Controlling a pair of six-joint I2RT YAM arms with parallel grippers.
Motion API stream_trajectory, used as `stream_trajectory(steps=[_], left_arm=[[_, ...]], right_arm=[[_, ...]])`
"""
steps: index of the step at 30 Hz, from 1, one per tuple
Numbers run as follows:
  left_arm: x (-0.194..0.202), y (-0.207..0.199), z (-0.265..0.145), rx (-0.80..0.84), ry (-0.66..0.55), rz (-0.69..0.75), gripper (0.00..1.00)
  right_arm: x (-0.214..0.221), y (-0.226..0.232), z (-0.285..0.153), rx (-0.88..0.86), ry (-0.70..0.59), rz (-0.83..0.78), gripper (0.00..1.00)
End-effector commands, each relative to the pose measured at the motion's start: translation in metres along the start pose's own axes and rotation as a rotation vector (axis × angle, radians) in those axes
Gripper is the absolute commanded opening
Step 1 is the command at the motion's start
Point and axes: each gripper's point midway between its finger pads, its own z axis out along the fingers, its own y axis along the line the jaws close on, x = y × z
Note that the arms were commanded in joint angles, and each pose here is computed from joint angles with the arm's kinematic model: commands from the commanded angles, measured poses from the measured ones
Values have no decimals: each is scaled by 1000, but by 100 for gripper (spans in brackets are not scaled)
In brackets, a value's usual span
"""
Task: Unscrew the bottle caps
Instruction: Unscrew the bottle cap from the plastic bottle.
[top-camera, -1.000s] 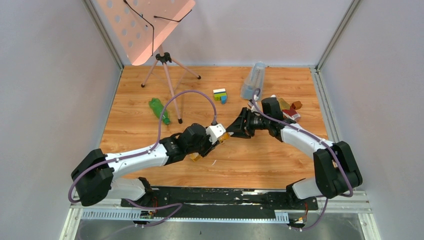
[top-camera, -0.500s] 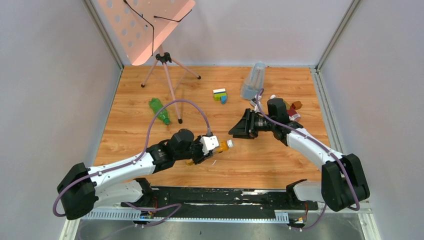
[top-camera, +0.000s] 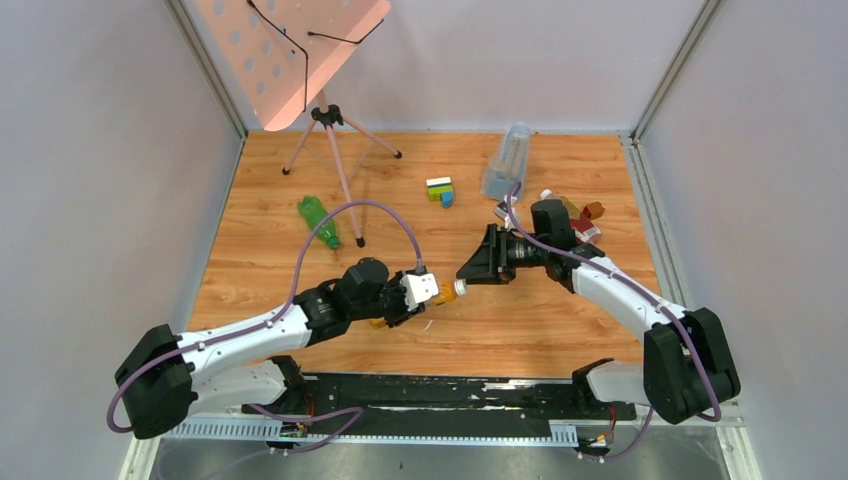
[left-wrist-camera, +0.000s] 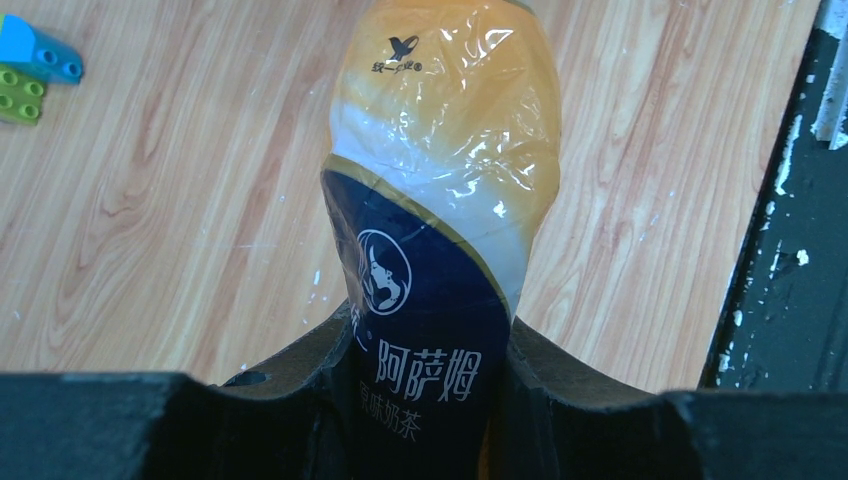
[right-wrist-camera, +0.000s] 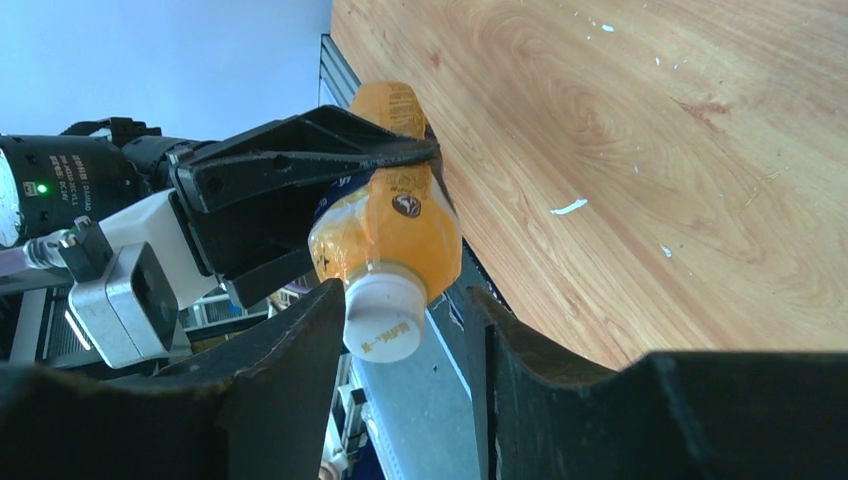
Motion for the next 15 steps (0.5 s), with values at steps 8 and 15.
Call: stream_trajectory(steps=[8, 15], left_arm=[[-23, 21, -6, -105, -49, -12, 22], [-19, 20, -9, -107, -37, -22, 22]], right_arm=[[2, 19, 0, -47, 29, -92, 41], [3, 23, 4, -59, 46, -108, 44]])
